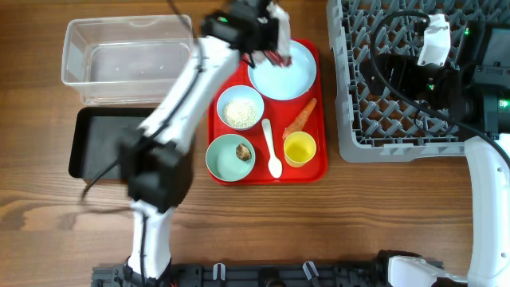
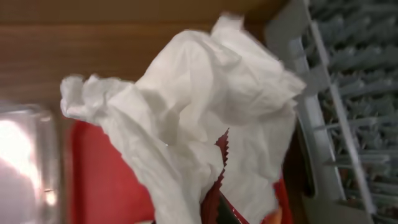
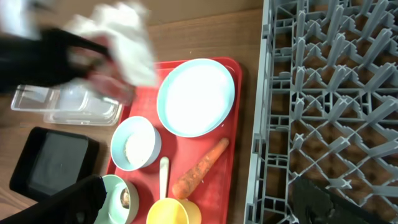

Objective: Sort waste into correct bins and load items into the dishwasher rack
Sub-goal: 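Carry the tissue left and drop it into the clear bin, then move the left gripper to the white rice bowl and grasp its rim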

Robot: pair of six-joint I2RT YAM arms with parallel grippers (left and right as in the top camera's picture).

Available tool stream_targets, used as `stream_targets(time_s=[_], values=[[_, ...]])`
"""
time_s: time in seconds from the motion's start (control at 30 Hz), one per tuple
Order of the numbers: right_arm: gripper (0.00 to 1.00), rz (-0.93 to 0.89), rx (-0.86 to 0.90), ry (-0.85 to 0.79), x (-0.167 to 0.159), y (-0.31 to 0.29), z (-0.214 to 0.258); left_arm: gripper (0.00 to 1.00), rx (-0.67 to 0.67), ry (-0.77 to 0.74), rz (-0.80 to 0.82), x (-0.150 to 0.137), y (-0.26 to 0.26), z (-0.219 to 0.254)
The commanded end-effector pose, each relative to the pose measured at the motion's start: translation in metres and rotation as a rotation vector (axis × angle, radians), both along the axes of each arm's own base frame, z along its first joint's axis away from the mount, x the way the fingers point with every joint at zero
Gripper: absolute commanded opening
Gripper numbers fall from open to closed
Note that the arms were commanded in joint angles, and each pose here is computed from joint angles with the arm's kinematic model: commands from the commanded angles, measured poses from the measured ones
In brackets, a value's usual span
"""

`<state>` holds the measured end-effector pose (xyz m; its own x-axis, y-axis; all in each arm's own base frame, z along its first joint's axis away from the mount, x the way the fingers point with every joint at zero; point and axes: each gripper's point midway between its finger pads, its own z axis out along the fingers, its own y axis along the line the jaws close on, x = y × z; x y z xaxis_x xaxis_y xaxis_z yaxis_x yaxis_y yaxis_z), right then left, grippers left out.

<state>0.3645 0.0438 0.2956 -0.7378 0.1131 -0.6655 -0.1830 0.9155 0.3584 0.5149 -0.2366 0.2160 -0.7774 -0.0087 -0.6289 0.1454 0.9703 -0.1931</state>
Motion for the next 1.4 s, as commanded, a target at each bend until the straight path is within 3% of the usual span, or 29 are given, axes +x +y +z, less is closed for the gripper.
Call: stream_targets(time_s=[0.0, 0.2, 0.57, 0.6, 0.63, 0.7, 1.07, 1.2, 1.37], values=[[0.99, -0.016, -0.015, -0.037, 0.0, -0.004, 0.013, 0.04, 0.019, -0.025, 0.232, -0.003, 0.081, 0.044], [0.99, -0.018, -0.014, -0.044, 0.002, -0.004, 0.014, 0.04, 0.169, 0.078, 0.48, -0.012, 0.191, 0.025], [0.99, -0.034, 0.003, -0.034, 0.002, -0.004, 0.014, 0.04, 0.197, 0.282, 0.589, 0.016, 0.257, -0.088], [0.99, -0.034, 0.003, -0.034, 0.002, -0.004, 0.014, 0.13, 0.199, 0.299, 0.59, 0.014, 0.259, -0.092], [0.99, -0.034, 0.003, -0.034, 0.002, -0.004, 0.014, 0.31, 0.204, 0.312, 0.591, 0.013, 0.26, -0.097], [0.99, -0.034, 0.004, -0.037, 0.002, -0.004, 0.014, 1.0, 0.205, 0.316, 0.59, 0.012, 0.26, -0.097], [1.0, -0.034, 0.003, -0.037, 0.002, -0.004, 0.014, 1.0, 0.149, 0.233, 0.571, 0.02, 0.25, -0.066], [1.0, -0.034, 0.003, -0.041, 0.003, -0.004, 0.015, 1.0, 0.059, 0.177, 0.374, 0.017, 0.204, -0.028], [1.0, -0.034, 0.003, -0.052, 0.005, -0.004, 0.017, 1.0, 0.052, 0.122, 0.187, -0.004, 0.147, 0.01]])
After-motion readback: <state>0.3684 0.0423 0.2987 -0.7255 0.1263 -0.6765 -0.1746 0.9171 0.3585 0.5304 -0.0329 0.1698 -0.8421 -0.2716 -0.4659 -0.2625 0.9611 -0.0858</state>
